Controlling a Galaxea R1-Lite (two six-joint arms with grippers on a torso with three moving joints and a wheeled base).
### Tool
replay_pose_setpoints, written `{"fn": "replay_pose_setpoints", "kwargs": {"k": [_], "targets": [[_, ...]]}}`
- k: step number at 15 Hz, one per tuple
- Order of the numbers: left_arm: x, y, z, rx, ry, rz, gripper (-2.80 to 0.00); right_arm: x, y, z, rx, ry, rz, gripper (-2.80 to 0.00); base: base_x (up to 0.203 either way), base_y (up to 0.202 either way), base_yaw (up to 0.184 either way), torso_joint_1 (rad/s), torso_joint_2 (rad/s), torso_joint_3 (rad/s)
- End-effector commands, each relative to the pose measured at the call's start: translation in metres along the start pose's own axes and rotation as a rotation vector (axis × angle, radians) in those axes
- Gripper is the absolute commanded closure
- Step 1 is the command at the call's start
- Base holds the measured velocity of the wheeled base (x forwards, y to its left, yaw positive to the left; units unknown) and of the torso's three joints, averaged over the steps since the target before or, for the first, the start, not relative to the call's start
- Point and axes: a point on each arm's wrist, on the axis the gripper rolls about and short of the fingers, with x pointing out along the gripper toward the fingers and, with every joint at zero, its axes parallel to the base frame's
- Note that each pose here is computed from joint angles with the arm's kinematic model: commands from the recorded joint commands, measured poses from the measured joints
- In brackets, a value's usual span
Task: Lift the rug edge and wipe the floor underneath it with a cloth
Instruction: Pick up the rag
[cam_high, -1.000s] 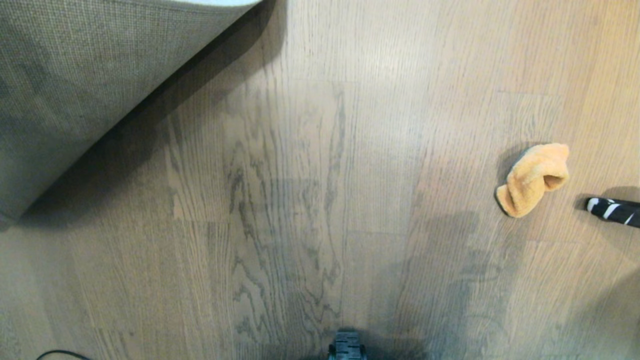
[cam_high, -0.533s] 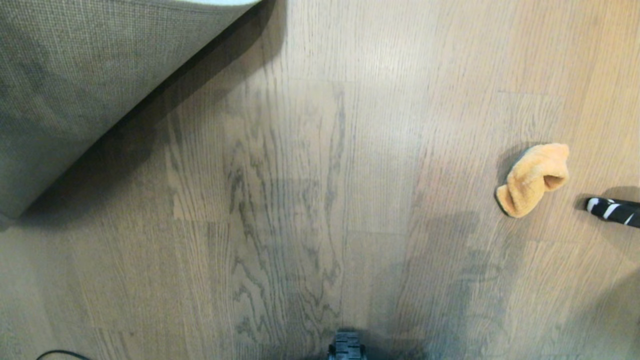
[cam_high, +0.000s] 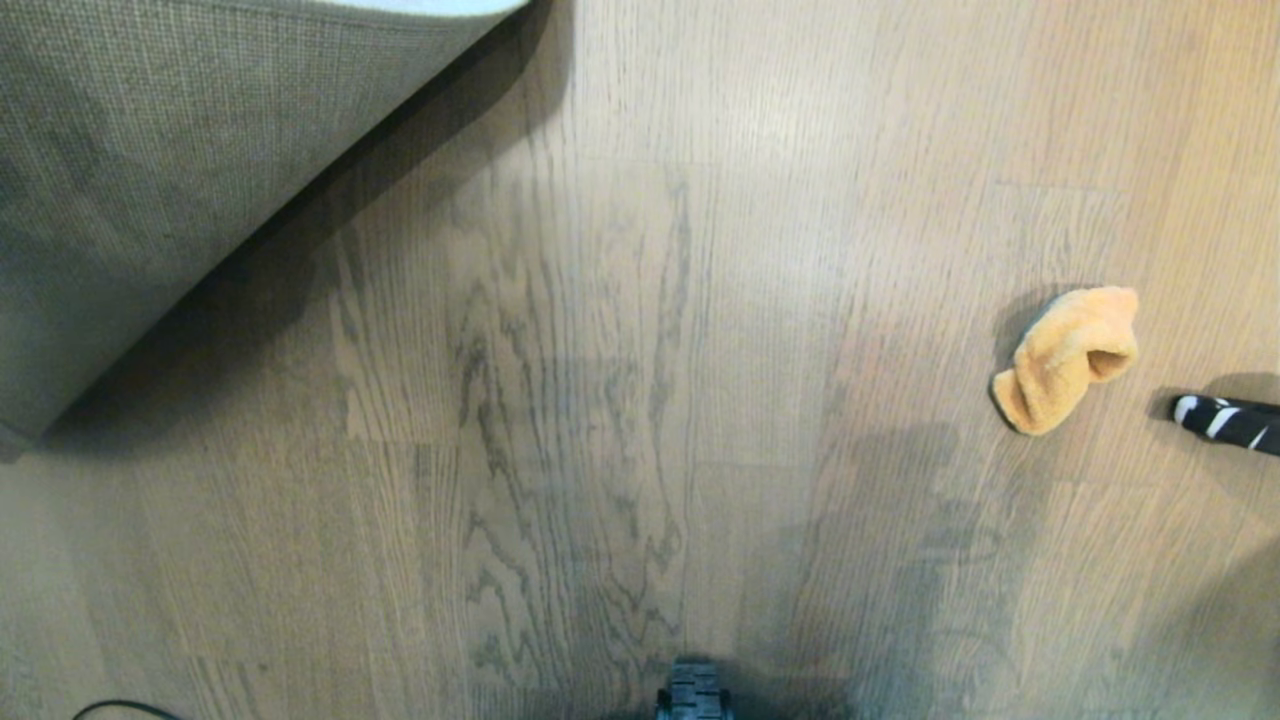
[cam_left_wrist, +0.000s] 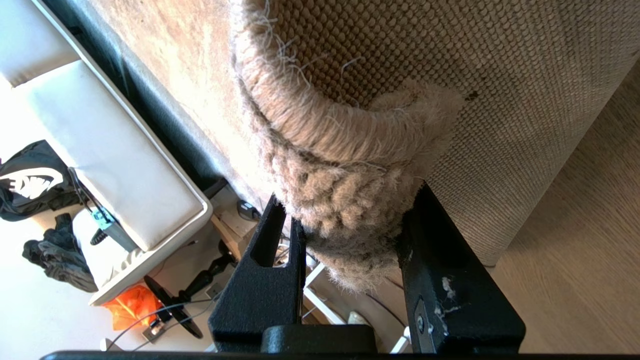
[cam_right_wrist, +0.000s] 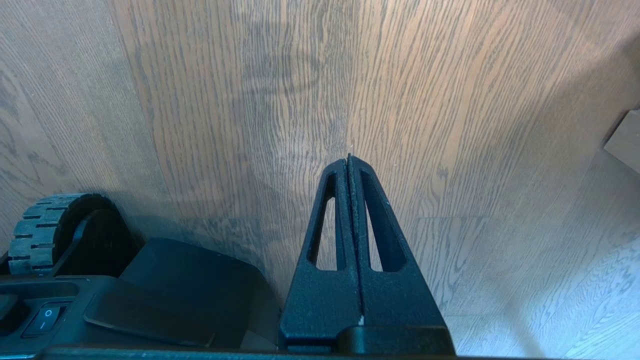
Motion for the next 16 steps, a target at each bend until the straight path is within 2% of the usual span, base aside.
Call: {"fn": "replay_pose_setpoints", "kwargs": {"k": [1, 6, 10, 13, 16], "targets": [[0.000, 0.000, 0.000, 0.006, 0.003, 0.002, 0.00, 0.000, 0.000, 0.000, 0.000, -0.002, 0.000, 0.00, 0.000, 0.000, 0.000, 0.000, 0.00, 0.000], [0.000, -0.001, 0.000, 0.007, 0.007, 0.000, 0.00, 0.000, 0.000, 0.000, -0.024, -0.001, 0.004, 0.00, 0.000, 0.000, 0.000, 0.000, 0.00, 0.000], [0.000, -0.004, -0.001, 0.014, 0.008, -0.008, 0.00, -0.012, -0.001, -0.005, -0.086, -0.141, 0.077, 0.00, 0.000, 0.000, 0.000, 0.000, 0.00, 0.000], [-0.003, -0.007, -0.005, 0.020, 0.014, -0.016, 0.00, -0.011, 0.000, -0.005, -0.189, -0.132, 0.106, 0.00, 0.000, 0.000, 0.000, 0.000, 0.00, 0.000], [-0.003, -0.008, -0.004, 0.023, 0.023, -0.015, 0.00, -0.010, 0.000, -0.004, -0.193, -0.124, 0.105, 0.00, 0.000, 0.000, 0.000, 0.000, 0.00, 0.000]]}}
